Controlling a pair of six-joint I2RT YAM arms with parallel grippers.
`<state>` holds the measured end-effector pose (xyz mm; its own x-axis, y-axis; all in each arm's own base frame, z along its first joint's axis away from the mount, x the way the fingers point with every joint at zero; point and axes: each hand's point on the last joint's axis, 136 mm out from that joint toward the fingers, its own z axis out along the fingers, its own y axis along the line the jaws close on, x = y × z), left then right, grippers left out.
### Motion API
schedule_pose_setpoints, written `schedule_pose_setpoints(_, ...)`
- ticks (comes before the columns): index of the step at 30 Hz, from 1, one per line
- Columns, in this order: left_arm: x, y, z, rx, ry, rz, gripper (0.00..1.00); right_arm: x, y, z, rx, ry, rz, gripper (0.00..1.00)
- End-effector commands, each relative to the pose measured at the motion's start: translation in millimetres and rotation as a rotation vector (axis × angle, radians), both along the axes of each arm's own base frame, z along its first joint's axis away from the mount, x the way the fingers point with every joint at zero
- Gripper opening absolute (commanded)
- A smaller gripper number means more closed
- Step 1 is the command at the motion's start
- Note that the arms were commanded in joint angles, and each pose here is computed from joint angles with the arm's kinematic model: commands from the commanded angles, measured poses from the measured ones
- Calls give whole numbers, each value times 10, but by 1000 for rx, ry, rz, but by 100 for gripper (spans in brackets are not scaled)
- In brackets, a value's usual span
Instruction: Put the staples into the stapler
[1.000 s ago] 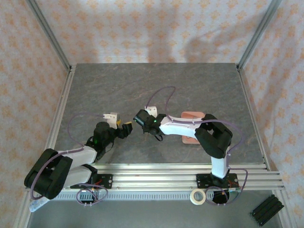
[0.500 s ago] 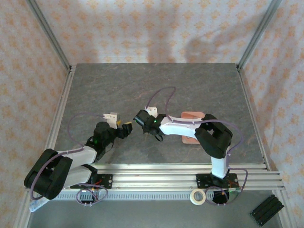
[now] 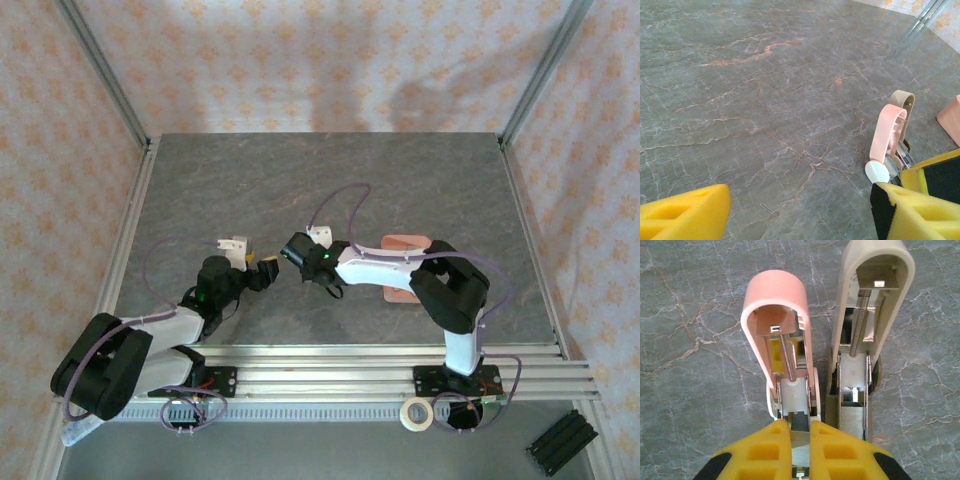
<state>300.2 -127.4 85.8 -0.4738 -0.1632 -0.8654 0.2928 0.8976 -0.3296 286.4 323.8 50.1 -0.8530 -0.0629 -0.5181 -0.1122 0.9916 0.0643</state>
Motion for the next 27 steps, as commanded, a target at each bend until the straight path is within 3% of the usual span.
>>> schedule_pose_setpoints(1,48,-62,105,7,-36,-21,74,-98,-150,-117,-66,32,-15,12)
schedule_pose_setpoints(27,31,-52,110,12,-35,-19,74,-209,-175,-209,-115,77,40,11)
